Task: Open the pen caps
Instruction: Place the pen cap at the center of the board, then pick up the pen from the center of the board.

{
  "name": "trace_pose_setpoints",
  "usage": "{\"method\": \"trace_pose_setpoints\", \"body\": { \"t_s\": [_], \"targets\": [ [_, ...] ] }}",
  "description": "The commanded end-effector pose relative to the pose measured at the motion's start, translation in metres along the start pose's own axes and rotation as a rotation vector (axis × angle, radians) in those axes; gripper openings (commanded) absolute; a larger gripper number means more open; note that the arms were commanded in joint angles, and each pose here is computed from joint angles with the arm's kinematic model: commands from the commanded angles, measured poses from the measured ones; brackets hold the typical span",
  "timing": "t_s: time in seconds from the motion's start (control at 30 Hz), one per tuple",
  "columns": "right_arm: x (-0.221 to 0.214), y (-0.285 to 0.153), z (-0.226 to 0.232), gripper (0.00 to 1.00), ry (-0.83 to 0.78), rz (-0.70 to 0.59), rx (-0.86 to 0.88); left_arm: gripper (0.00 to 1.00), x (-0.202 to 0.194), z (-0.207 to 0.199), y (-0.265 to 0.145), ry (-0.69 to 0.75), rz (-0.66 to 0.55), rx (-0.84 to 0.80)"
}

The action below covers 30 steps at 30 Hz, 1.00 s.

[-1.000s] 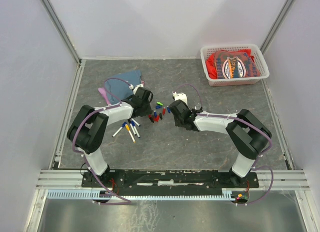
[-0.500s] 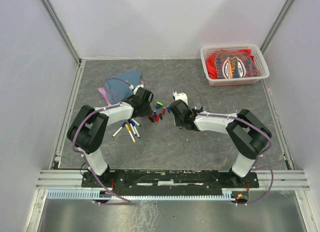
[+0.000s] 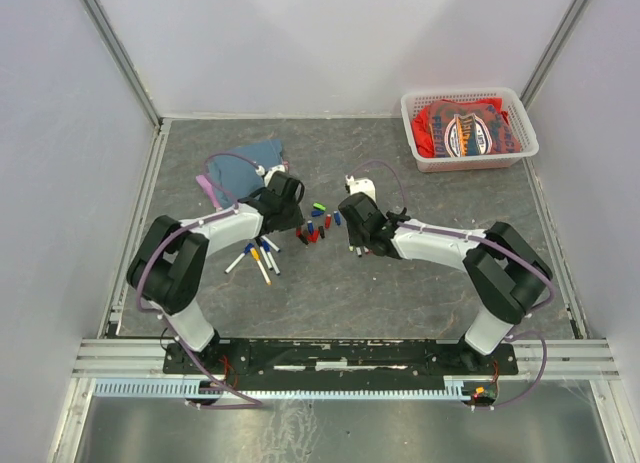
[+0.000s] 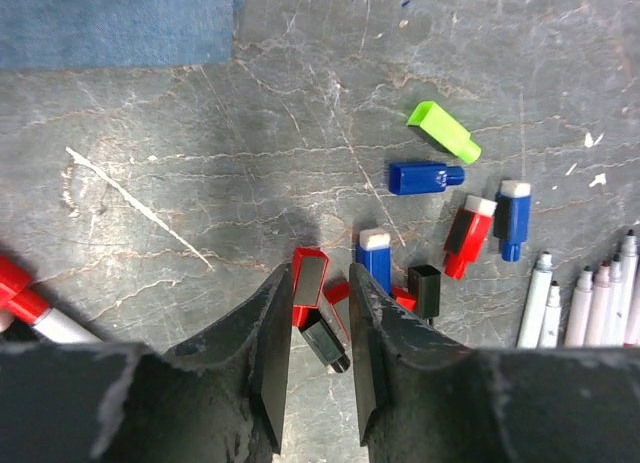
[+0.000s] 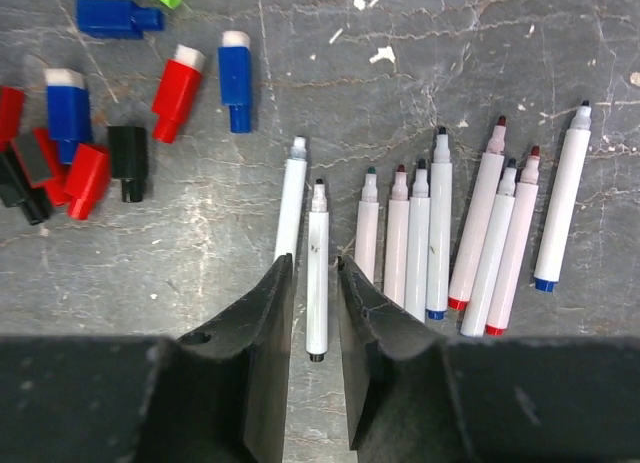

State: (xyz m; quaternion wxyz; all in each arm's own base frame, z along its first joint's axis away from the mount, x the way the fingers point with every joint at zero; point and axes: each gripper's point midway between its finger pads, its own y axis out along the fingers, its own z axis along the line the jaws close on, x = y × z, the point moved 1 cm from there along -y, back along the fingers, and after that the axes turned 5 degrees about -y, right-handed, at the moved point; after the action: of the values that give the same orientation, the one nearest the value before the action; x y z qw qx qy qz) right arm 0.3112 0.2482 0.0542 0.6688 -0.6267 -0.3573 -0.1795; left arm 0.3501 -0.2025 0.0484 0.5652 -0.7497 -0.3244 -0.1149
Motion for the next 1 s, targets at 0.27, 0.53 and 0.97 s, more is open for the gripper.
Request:
{"method": "trace_pose_setpoints", "body": {
  "t_s": [0.27, 0.53, 0.97],
  "targets": [
    [0.063, -0.041, 0.070, 0.41, -0.058, -0.176, 0.218, 0.52, 0.065, 0.007, -0.074, -0.193, -0.290, -0.074],
    [0.069, -0.036, 0.150, 0.43, -0.178, -0.152, 0.379, 0.56, 0.076, 0.060, -0.110, -0.414, -0.420, -0.064],
    [0.061, -0.005, 0.212, 0.48, -0.257, -0.068, 0.458, 0.60, 0.079, 0.096, -0.146, -0.547, -0.537, -0.062]
  ]
}}
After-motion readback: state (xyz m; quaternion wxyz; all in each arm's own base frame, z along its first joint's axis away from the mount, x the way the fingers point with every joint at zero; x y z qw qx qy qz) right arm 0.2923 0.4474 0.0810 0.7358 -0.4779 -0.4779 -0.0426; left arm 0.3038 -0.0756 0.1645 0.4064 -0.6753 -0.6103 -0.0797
